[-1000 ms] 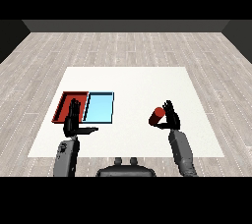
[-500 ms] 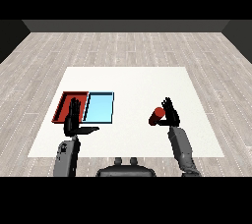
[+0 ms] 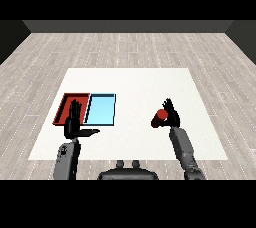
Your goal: Pick the red can and put it in the red box
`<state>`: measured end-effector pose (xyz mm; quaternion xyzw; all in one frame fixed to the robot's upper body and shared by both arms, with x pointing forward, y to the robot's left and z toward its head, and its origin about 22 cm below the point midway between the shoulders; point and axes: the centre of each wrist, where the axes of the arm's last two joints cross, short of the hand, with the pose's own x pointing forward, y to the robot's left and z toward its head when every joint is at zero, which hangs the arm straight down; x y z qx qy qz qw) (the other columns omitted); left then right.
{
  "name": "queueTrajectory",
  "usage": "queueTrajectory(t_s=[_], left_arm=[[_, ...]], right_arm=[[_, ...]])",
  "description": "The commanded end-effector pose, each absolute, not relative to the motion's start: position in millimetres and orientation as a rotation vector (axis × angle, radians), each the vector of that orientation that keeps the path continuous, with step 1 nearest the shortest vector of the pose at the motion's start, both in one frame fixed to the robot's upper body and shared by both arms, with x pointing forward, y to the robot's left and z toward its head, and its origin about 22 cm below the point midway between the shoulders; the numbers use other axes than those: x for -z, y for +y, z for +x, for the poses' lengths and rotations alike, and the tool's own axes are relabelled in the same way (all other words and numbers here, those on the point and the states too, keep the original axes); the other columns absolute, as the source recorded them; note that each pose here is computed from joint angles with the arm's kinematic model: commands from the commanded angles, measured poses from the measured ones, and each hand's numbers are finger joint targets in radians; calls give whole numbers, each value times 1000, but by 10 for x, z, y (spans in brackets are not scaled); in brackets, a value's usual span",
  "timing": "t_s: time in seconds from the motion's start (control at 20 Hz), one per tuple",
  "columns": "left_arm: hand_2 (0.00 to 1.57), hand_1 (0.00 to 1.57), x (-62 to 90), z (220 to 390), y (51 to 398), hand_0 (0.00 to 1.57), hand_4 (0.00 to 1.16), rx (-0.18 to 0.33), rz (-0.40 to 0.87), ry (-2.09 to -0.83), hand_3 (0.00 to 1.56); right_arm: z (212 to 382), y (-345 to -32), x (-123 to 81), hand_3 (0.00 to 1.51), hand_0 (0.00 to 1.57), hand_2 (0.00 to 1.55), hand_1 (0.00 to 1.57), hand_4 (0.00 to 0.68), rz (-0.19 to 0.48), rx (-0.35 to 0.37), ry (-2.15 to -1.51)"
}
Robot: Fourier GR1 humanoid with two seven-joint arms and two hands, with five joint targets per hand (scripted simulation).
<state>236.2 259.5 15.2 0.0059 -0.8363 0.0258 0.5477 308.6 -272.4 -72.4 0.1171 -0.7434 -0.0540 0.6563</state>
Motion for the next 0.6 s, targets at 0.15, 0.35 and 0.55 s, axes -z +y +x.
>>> queueTrajectory(t_s=[0.15, 0.35, 0.55], left_arm=[[0, 0, -89, 2351, 2577, 0, 0, -62, 45, -1981, 0], [0, 0, -89, 2425, 2631, 0, 0, -69, 9, -1980, 0], [0, 0, -191, 2332, 2367, 0, 0, -62, 17, -1993, 0]], right_arm=[[2996, -2614, 789, 0, 0, 0, 0, 0, 246, 102, -1697], [3225, -2416, 688, 0, 0, 0, 0, 0, 249, 106, -1666], [2907, -2458, 882, 0, 0, 0, 0, 0, 266, 88, -1645]])
